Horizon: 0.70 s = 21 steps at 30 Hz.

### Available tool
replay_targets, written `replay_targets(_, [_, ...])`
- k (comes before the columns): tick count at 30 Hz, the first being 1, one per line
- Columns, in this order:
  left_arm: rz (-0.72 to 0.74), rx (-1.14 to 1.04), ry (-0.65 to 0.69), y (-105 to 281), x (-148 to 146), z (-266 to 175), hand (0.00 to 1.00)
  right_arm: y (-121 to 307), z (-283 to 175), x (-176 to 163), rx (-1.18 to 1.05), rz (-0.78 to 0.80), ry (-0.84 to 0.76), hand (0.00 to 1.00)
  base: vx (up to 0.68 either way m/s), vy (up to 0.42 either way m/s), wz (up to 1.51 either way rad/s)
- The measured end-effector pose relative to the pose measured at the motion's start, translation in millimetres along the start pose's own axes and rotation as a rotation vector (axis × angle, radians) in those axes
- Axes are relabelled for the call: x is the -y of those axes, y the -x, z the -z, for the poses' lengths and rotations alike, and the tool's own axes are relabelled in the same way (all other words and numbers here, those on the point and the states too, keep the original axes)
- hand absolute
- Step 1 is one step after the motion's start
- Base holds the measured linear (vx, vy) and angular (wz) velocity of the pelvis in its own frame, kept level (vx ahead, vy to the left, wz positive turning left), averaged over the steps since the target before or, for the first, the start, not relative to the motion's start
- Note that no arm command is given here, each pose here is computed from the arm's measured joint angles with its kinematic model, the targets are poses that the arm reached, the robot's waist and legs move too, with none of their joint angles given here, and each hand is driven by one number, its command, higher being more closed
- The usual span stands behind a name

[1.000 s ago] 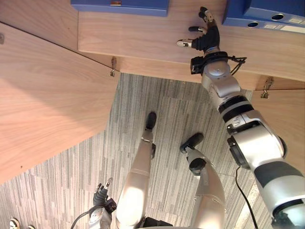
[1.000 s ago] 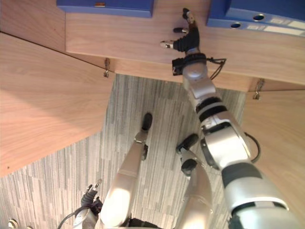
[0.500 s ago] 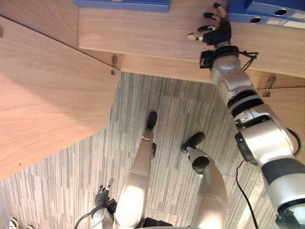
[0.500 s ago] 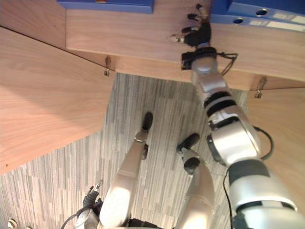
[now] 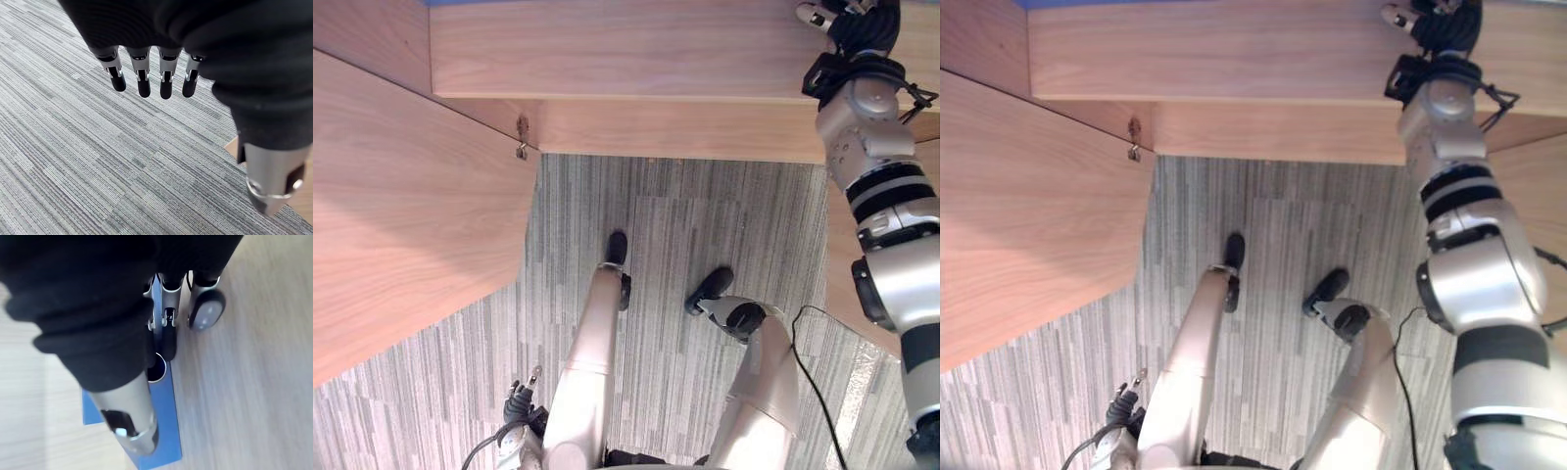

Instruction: Walk over to the cabinet, pick up the folder, carry it to the office cabinet, place the folder inside the office cabinet, then close the office cabinet door

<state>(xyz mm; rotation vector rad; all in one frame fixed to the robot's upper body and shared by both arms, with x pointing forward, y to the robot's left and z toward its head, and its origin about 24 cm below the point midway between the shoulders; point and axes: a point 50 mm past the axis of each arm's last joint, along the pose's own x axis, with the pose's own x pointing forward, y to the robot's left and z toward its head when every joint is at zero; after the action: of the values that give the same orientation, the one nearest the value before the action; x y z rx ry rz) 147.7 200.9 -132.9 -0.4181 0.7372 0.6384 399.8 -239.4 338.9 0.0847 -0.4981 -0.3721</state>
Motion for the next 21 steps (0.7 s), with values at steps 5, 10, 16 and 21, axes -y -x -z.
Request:
replay_targets(5, [-0.005,-0.005,0.000,-1,-2,0,0.00,-4,-6,12,0.005,0.039,-0.042,0.00,-0.09,0.003,0.02])
replay_targets(10, [-0.005,-0.002,-0.003,-1,-3,-2,0.00,-5,-5,21,-0.003,0.063,-0.106,0.00,-0.06,-0.059,0.10])
replay_targets(16, [-0.002,0.002,-0.005,-1,-3,-3,0.00,-3,-5,13,0.024,-0.026,0.123,0.00,-0.02,-0.058,0.03])
replay_targets(21, [0.021,0.041,-0.013,-1,0,-10,0.00,6,0,5,0.103,-0.065,0.387,0.00,0.06,-0.093,0.12])
